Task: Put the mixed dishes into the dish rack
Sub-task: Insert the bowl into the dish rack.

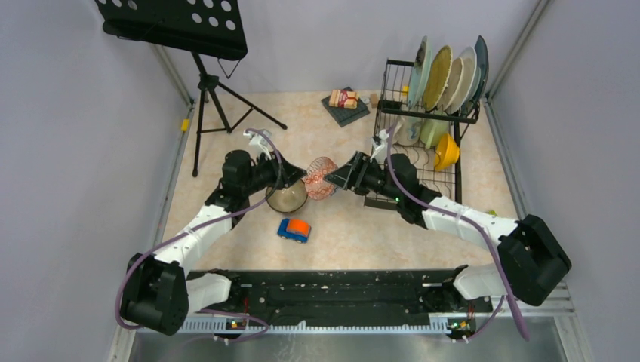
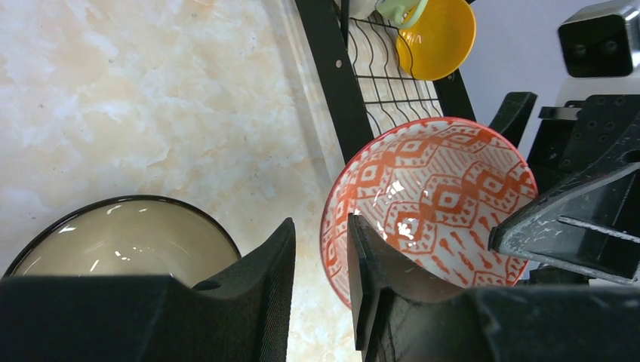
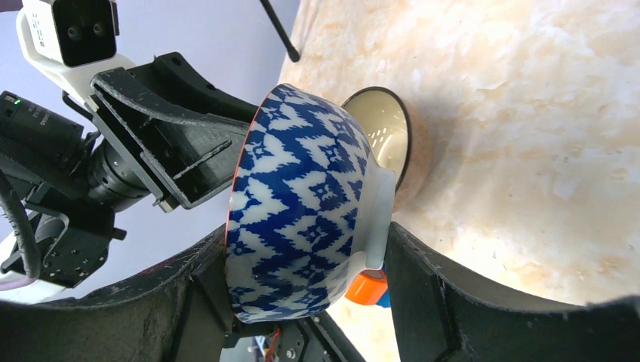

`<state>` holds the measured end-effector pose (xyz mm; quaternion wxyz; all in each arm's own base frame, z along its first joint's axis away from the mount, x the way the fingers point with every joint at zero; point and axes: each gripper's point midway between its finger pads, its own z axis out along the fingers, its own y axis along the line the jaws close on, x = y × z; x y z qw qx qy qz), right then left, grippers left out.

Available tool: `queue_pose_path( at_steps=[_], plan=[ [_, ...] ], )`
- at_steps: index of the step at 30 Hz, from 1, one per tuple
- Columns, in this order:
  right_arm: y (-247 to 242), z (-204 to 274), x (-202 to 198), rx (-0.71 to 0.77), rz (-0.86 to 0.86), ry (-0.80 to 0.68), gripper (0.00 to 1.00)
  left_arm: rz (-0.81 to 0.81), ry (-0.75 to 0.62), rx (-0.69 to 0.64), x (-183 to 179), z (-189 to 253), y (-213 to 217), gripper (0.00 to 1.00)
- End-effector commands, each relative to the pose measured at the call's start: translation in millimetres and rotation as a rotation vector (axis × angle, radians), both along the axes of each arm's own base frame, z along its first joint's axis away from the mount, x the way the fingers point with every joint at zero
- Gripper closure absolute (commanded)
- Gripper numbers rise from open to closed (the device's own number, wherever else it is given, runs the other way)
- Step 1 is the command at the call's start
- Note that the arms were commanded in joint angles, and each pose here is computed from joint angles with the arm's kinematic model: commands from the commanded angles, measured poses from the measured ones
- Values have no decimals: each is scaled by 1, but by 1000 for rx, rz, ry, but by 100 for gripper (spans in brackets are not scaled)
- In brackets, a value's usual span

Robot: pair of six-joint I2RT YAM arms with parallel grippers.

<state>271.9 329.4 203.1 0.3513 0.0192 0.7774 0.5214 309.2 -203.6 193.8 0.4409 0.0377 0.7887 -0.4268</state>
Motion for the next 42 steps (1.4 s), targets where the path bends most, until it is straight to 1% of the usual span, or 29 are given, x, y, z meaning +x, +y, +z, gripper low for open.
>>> queue_pose_path(
  at_steps=[1,9,17,21,26,33,42],
  plan=[
    [-16,55,14,25,-85,-151,65,13,-61,-3,4,17,2,65],
    [-70,50,29,-133,-225,-185,67,32,-64,12,4,17,6,65],
    [-144,51,35,-221,-359,-205,68,38,-55,20,4,13,7,65],
    [-177,41,37,-325,-414,-194,71,42,-53,27,5,12,8,64],
    [-216,27,44,-513,-463,-180,71,50,-49,44,5,9,10,64],
    [-242,13,56,-659,-493,-175,71,82,-58,80,7,7,17,64],
    [-268,2,84,-823,-574,-178,73,99,-57,112,5,2,23,64]
  ],
)
